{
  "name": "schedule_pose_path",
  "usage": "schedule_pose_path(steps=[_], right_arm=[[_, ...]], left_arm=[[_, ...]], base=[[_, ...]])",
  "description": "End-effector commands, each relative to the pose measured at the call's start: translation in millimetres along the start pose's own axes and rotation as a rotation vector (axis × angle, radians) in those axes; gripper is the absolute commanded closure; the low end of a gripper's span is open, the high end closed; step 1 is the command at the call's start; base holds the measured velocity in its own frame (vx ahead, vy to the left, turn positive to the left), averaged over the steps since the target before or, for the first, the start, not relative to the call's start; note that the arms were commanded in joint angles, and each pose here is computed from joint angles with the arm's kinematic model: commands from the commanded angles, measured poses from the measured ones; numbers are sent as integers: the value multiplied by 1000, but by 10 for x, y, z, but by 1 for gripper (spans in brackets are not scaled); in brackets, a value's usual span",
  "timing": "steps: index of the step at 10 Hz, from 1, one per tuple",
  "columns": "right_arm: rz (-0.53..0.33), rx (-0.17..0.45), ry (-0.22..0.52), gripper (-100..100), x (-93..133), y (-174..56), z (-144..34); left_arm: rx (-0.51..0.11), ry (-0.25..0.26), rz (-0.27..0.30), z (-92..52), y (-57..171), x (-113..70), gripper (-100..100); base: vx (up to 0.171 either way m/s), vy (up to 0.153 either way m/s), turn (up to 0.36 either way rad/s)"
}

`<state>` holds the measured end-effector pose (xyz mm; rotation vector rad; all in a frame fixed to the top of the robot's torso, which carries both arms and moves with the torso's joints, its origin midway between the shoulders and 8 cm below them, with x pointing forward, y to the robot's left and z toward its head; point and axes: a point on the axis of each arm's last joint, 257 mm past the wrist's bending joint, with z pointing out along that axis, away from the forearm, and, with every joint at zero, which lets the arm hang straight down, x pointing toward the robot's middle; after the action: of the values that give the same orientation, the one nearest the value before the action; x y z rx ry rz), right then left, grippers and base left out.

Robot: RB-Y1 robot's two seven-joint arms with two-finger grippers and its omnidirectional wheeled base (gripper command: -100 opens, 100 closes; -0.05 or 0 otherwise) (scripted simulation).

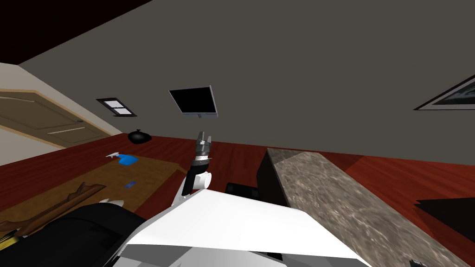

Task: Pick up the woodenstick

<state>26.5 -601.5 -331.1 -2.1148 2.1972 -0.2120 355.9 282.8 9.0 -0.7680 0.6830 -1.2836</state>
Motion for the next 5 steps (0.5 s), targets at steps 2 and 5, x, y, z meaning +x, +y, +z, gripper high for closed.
schedule_pose_path(steps=[2, 5], right_arm=[[-11, -3, -5, 100, -2, -114, -96], [-13, -3, -6, 0, -2, -140, -118]], left_arm=[[0, 0, 0, 0, 0, 0, 0], [0, 0, 0, 0, 0, 0, 0]], base=[[-8, -5, -48], [-5, 1, -26]])
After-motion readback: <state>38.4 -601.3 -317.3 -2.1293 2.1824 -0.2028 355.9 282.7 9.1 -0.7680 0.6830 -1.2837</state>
